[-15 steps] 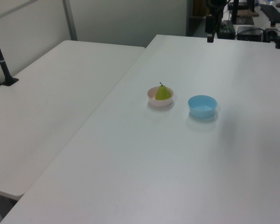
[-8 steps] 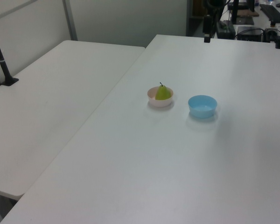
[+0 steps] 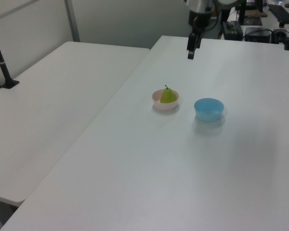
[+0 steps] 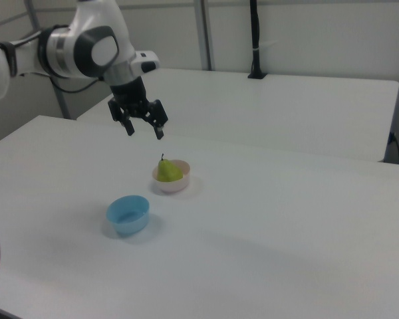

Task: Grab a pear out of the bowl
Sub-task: 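Move the open gripper over the green pear in the pink bowl, then lower the gripper around the pear inside the pink bowl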

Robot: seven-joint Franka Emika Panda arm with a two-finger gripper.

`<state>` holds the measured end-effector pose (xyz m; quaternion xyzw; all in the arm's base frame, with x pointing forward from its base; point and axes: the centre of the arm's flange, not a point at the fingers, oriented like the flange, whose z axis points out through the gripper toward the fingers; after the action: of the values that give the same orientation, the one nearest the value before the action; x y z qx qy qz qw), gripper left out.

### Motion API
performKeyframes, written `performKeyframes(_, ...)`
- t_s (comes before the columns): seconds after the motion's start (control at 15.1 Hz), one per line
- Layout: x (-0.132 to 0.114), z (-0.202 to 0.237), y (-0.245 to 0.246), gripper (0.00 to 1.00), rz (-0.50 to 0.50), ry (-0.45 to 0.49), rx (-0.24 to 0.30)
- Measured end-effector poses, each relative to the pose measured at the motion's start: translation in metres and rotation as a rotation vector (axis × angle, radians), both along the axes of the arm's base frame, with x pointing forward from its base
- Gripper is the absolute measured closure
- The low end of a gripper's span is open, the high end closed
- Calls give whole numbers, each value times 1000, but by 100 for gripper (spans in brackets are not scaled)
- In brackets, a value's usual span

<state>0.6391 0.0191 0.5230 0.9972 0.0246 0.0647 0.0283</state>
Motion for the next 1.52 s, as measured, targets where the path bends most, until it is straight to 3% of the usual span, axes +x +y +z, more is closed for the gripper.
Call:
performKeyframes(0.53, 53, -102, 5, 0, 16, -55, 0)
performKeyframes(1.13, 69, -154, 25, 0, 46, -79, 5)
performKeyframes(1.39, 74, -167, 25, 11, 49, -89, 3)
performKeyframes(1.52, 74, -167, 25, 25, 48, -88, 3)
